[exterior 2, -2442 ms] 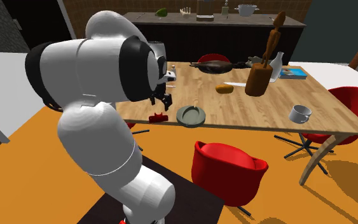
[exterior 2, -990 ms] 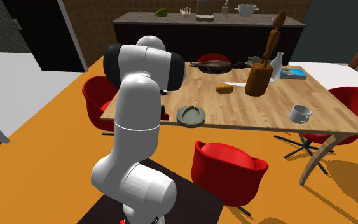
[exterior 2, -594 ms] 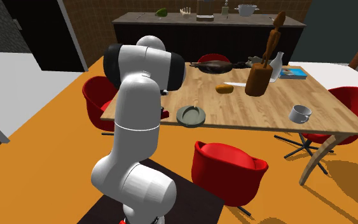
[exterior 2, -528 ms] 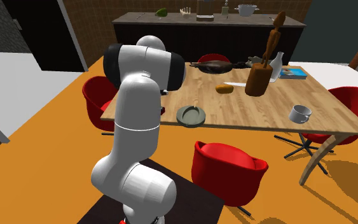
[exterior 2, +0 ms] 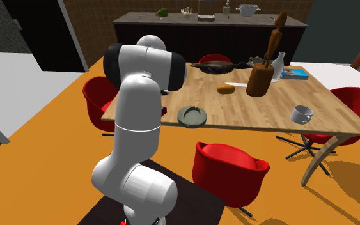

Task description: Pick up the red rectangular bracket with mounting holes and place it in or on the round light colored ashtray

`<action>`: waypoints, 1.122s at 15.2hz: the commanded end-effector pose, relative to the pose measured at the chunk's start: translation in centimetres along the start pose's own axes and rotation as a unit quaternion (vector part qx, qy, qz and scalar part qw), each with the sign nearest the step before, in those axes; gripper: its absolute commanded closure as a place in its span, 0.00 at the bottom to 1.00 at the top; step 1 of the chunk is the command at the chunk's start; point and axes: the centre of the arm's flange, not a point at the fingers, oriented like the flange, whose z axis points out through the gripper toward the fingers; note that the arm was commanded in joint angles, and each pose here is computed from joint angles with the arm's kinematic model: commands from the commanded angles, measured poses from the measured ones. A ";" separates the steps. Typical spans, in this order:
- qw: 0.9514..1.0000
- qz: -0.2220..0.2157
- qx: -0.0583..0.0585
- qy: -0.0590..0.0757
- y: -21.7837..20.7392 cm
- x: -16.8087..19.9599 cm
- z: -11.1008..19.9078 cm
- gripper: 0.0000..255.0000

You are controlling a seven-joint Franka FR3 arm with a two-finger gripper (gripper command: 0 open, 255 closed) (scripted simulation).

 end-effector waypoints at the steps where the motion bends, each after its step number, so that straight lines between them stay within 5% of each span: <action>1: 1.000 0.000 -0.001 -0.002 0.0 -0.1 -0.6 1.00; 17: 1.000 0.000 -0.001 -0.002 -0.1 -0.4 -9.0 1.00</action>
